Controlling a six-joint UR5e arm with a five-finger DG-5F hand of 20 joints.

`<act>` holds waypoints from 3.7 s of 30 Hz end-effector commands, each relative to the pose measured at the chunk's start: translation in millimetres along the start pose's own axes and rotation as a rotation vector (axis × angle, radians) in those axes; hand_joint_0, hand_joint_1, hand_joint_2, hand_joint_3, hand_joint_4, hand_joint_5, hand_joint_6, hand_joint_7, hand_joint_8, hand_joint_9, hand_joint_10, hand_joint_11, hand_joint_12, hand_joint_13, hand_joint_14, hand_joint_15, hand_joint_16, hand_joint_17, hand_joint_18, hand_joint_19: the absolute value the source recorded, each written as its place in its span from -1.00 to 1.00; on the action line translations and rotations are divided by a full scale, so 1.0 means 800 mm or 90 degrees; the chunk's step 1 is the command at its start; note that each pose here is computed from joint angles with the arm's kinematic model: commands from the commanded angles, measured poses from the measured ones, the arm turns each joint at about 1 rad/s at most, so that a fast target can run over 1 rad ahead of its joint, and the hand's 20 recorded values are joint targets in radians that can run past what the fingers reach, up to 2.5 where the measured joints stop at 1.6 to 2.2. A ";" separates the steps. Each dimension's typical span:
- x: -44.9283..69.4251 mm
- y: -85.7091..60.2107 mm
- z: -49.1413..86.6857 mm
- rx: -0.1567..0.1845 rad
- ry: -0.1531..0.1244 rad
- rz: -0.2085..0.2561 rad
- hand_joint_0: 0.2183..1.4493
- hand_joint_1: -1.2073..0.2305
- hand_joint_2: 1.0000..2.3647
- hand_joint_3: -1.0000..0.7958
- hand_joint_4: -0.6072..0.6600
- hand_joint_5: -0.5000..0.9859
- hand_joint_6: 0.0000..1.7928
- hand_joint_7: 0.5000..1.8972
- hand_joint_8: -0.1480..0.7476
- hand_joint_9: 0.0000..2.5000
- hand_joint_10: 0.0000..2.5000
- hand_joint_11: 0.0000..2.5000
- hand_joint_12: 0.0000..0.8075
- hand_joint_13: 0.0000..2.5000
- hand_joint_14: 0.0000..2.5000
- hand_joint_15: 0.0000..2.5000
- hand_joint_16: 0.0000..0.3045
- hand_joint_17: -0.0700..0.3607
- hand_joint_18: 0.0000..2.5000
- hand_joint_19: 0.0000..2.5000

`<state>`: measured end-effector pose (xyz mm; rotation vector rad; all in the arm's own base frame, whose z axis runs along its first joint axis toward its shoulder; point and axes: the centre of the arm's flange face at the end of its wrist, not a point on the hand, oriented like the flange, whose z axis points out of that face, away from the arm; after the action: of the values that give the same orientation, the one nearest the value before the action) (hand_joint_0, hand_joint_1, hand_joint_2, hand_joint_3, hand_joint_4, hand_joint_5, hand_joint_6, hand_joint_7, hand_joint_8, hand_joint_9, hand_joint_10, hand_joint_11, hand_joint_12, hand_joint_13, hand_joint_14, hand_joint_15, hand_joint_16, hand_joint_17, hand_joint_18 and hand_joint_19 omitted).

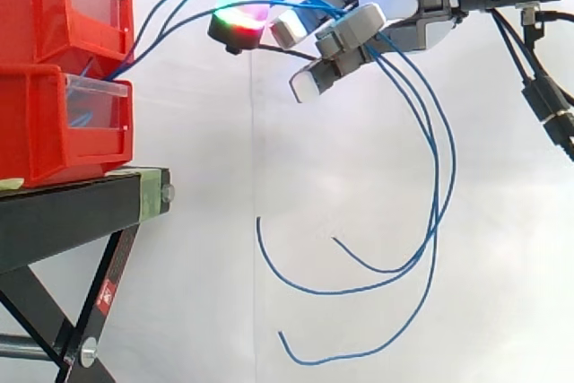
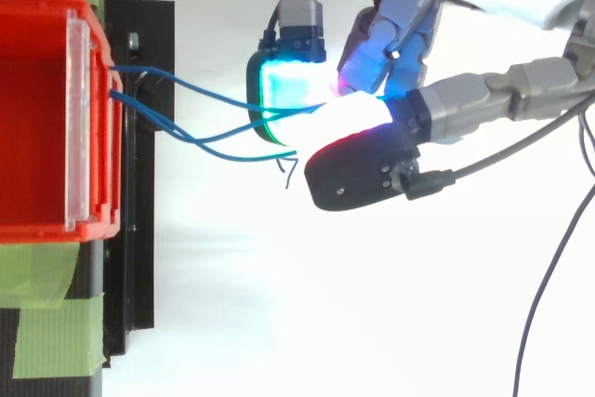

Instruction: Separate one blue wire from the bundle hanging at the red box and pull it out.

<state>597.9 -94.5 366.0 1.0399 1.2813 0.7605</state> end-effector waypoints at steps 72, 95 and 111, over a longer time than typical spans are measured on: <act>-0.001 0.000 0.000 0.001 -0.001 0.000 -0.46 -0.03 -0.99 -0.37 0.29 -0.47 -0.05 -0.16 0.30 0.12 -0.98 -0.33 0.16 0.31 -0.99 0.08 -0.68 -0.16 -0.16 -0.57; 0.000 0.000 0.000 0.003 0.001 -0.001 -0.44 -0.22 -0.97 0.00 0.14 -0.39 -0.10 -0.12 0.34 0.26 -0.98 -0.35 0.32 0.39 -0.99 0.00 -0.63 -0.09 -0.06 -0.63; 0.001 -0.001 -0.001 0.006 0.004 -0.002 -0.52 -0.48 -0.99 -0.04 0.34 -0.53 -0.03 -0.26 0.34 -0.03 -0.98 -0.33 0.41 0.18 -0.99 0.00 -0.52 0.09 -0.28 -0.65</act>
<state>596.9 -94.3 365.5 1.0431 1.2906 0.7569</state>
